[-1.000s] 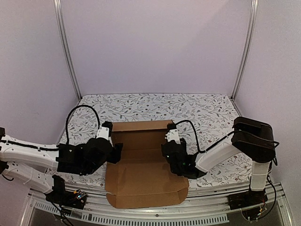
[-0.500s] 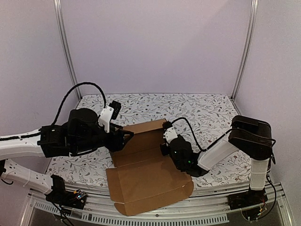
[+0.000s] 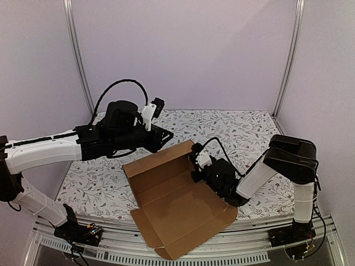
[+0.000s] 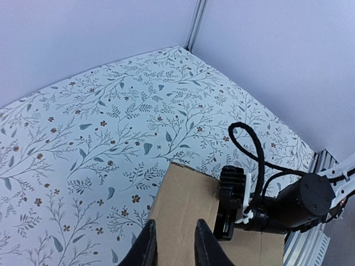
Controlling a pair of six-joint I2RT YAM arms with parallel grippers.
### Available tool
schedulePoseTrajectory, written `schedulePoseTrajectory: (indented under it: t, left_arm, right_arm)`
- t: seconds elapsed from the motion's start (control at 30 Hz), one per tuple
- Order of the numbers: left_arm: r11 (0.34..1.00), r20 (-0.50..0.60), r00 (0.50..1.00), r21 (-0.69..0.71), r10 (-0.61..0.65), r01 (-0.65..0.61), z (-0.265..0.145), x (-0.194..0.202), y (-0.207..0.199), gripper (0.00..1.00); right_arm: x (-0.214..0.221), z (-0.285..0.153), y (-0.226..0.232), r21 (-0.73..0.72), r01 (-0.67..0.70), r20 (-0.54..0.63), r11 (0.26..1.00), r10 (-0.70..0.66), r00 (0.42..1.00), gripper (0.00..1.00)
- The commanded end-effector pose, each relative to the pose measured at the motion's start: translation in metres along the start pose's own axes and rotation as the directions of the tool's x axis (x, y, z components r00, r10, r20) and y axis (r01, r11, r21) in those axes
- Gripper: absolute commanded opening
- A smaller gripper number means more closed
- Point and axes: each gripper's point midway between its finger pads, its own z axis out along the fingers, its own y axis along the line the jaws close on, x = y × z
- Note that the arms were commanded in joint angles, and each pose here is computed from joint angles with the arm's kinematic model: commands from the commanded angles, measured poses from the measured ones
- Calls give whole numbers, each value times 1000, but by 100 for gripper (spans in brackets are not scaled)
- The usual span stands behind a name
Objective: Fold the paper box
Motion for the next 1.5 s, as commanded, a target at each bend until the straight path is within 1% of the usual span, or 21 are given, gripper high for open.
schedulePoseTrajectory:
  t: [0.0,0.13,0.3,0.43,0.67,0.8,1.0,1.23,1.47]
  left_arm:
    - [997,6,1000,80,-21,20,20,-13,-10,21]
    - [994,-18,999,100,-39,41,37,-13,-13,19]
    - [994,-40,997,92,-59,62,55,-11,-11,18]
    - [994,-70,995,77,-70,76,72,0,-6,17]
    - [994,-143,987,64,-79,89,97,31,-1,15]
    - [997,-191,979,26,-71,77,104,52,8,13]
    - [998,-217,975,-22,-54,50,102,64,19,12]
    - [999,-217,975,-42,-43,35,99,62,22,12]
    - [999,-218,975,-39,-40,32,99,62,21,12]
  right_arm:
    - [40,-5,9,-91,95,-104,991,-105,989,0]
    - [38,-4,10,-96,85,-101,992,-95,990,0]
    - [35,-3,12,-99,75,-96,992,-84,992,0]
    - [33,-1,12,-100,69,-92,993,-79,993,0]
    - [38,0,11,-91,57,-101,994,-66,993,1]
    - [40,-1,10,-82,35,-102,996,-43,994,7]
    - [36,-4,7,-70,-2,-79,998,-4,997,22]
    - [17,-9,3,-67,-33,-37,997,31,999,28]
    - [-17,-12,-4,-47,-36,28,998,37,999,35]
